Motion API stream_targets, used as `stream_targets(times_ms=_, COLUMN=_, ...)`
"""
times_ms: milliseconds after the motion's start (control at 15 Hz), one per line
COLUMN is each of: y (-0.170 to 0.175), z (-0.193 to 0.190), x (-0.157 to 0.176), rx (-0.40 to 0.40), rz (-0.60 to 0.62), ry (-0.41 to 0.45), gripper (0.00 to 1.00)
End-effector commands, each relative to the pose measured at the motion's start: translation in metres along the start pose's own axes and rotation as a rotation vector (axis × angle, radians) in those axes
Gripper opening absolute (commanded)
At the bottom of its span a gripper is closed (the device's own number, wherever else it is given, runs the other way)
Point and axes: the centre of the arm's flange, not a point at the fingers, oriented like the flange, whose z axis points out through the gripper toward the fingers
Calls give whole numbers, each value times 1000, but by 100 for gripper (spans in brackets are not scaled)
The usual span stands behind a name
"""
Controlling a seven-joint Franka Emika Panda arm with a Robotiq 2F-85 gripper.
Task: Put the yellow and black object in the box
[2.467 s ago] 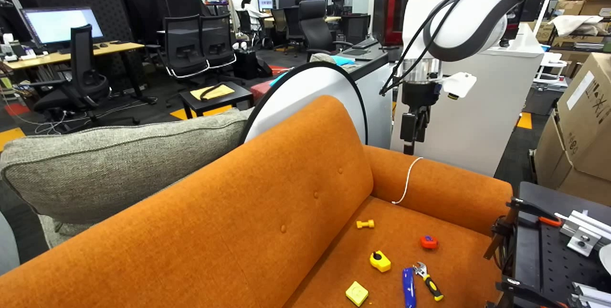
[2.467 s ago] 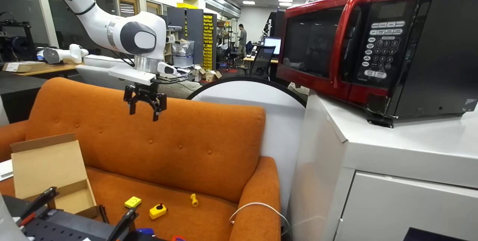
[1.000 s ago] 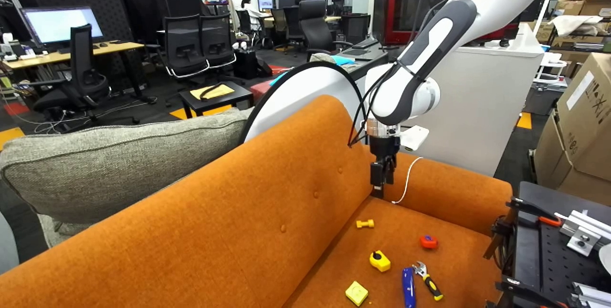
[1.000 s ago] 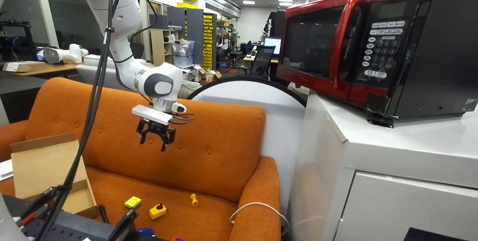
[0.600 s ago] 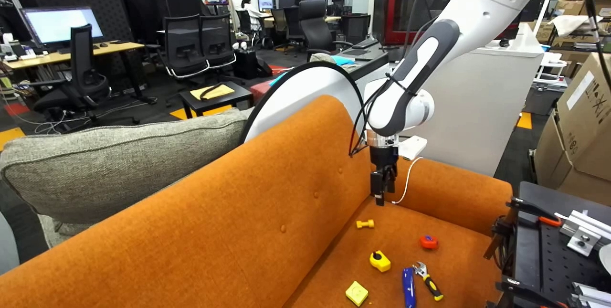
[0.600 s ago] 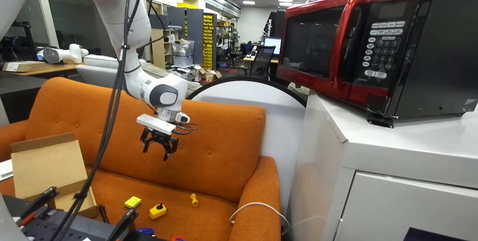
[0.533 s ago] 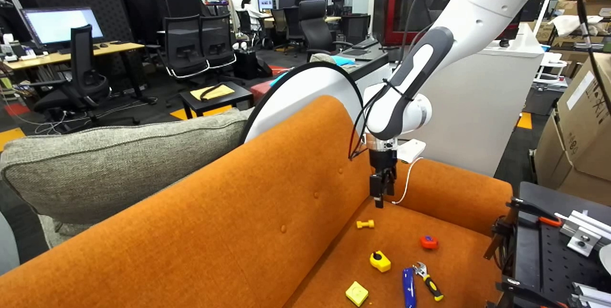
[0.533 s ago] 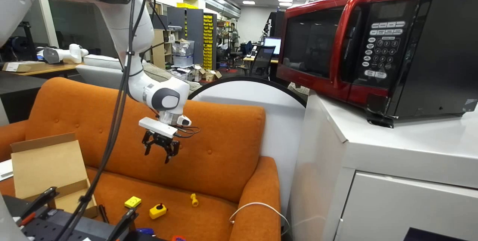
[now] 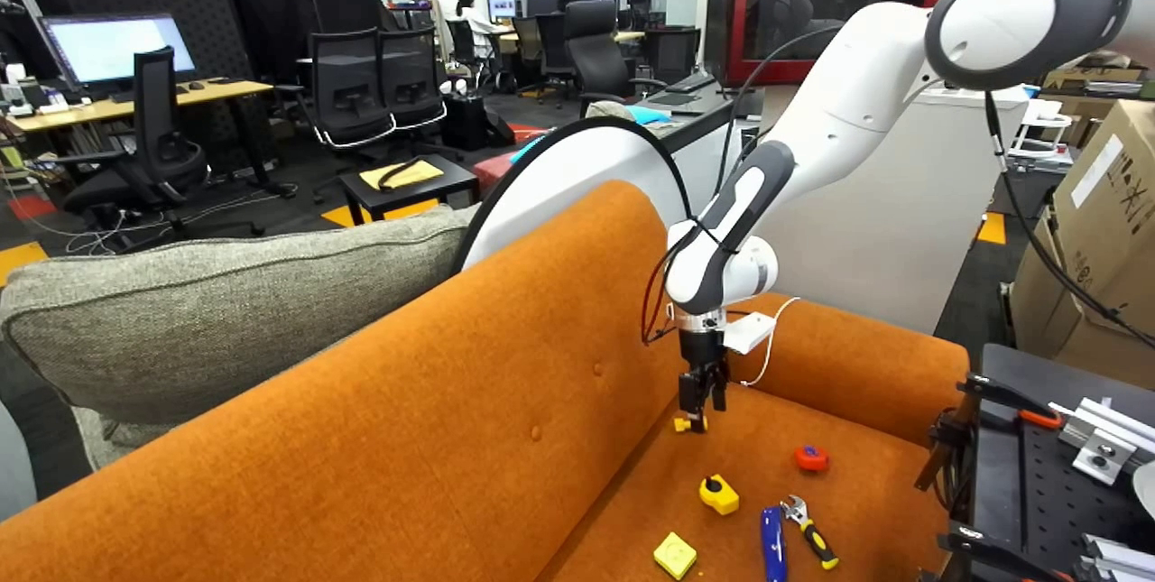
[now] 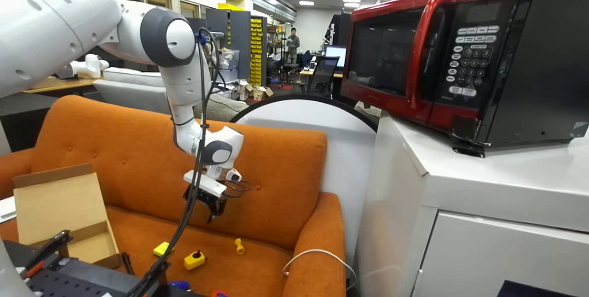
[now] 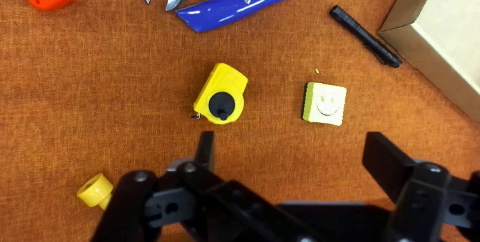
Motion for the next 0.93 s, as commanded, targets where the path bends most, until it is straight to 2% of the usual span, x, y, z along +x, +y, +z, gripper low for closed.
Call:
stream_targets(times_ms=0, y=1, z=2, x=0, rx=0, rz=0, ry=-2, gripper=100)
stream_targets(times_ms=400, y=-1, z=-4, x=1, rx=-2, rz=-1, ry=6, gripper=100)
stream_targets(times_ms=467, y=2, z=3, x=5, rx=21, rz=8, ry=-5, gripper=100)
stream_targets(times_ms=867, y=24, z=68, x=17, rx=-22, rz=136, ry=-23, gripper=100)
